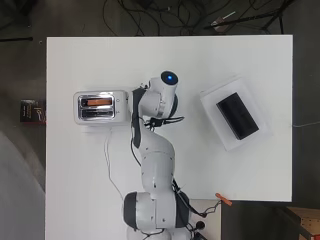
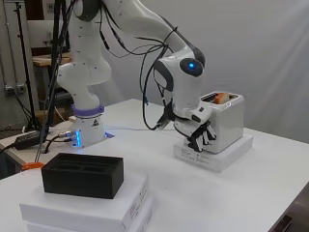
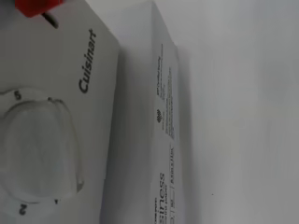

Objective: Teleoperate dual arm-hand system to toast a bread

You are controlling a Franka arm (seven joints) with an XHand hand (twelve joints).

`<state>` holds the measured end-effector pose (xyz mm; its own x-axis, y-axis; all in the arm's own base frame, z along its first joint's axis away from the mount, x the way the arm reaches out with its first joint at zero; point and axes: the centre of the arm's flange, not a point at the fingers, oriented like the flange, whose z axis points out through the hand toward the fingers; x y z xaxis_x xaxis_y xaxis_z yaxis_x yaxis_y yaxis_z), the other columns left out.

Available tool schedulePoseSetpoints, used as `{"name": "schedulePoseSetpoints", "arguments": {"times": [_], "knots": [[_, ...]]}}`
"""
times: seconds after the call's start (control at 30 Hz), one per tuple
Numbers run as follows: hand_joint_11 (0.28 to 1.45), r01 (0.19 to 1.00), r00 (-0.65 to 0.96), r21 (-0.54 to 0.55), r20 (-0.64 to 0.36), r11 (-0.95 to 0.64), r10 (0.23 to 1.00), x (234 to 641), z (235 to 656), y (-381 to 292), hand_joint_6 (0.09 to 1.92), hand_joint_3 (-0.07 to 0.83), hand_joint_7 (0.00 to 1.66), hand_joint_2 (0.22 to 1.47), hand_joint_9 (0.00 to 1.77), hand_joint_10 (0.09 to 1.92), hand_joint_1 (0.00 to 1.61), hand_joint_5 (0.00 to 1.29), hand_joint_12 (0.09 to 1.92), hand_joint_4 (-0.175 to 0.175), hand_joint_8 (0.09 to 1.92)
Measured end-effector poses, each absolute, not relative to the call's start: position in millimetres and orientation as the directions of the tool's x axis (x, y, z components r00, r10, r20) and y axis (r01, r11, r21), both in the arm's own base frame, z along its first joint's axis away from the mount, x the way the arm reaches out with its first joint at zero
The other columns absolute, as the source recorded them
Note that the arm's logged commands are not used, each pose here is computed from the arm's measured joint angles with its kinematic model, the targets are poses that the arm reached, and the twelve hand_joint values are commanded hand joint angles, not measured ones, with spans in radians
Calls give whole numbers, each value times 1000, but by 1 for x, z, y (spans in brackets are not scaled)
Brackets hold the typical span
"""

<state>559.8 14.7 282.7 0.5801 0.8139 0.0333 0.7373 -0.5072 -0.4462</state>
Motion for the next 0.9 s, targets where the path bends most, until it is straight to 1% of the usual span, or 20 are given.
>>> {"name": "schedulePoseSetpoints", "arguments": {"times": [0.1,0.13,0.17,0.2,0.23,0.27,0.3,0.33,0.37,0.4,0.43,0.47,0.5,0.53,0.57,0.6,0.63,0.67,0.8,0.9], "knots": [[875,771,529,-371,-82,-518,845,560,270,24,1483,-2,1003,1284,1176,1920,844,684,1920,175,1692],[750,797,489,-331,-137,-505,862,561,265,25,1135,9,912,1346,1037,1440,540,658,1411,168,1257],[698,829,439,-283,-204,-482,875,563,260,24,924,7,895,1399,966,954,297,725,903,170,780],[703,862,383,-237,-274,-448,882,564,251,21,825,4,906,1433,955,602,151,770,553,172,429],[673,898,314,-196,-340,-393,887,563,243,18,548,-22,738,1286,860,337,73,543,311,119,218],[624,923,231,-193,-408,-331,883,554,226,12,314,-29,599,1132,779,174,34,356,160,73,107],[577,950,162,-168,-461,-264,873,554,228,2,169,-19,520,1054,722,87,15,276,87,50,87],[543,963,111,-161,-499,-217,860,553,231,-6,92,-9,482,1019,684,87,12,248,87,37,87],[616,970,69,-161,-529,-180,846,552,235,-13,87,-4,633,1023,836,87,21,250,87,9,87],[694,974,56,-155,-542,-165,839,554,243,-19,87,-10,823,1027,957,365,73,269,243,-19,177],[708,974,73,-145,-533,-176,843,556,256,-24,87,-9,869,1037,1014,818,92,284,688,-40,565],[704,968,112,-141,-501,-208,858,558,267,-27,87,-6,855,1044,1043,1198,97,292,1103,-53,944],[695,958,159,-141,-459,-248,874,558,275,-26,87,-4,823,1042,1044,1454,105,299,1376,-62,1233],[639,944,218,-144,-404,-297,888,559,284,-25,87,-3,732,1033,960,1251,98,291,1158,-63,1003],[578,923,287,-152,-339,-353,896,559,294,-22,87,-3,611,1012,832,832,95,275,768,-55,639],[518,897,360,-166,-266,-410,894,560,304,-18,87,-4,489,984,675,476,89,262,443,-45,354],[478,868,429,-185,-191,-462,883,560,316,-13,87,-5,405,961,559,253,77,250,243,-40,182],[455,836,495,-207,-115,-508,861,560,330,-7,87,-3,358,953,490,129,54,245,133,-38,90],[430,738,657,-267,76,-619,750,558,391,11,87,3,296,956,399,87,31,240,87,-35,87],[418,752,655,-185,91,-633,750,544,458,8,87,3,278,960,369,87,46,249,87,-32,87]]}}
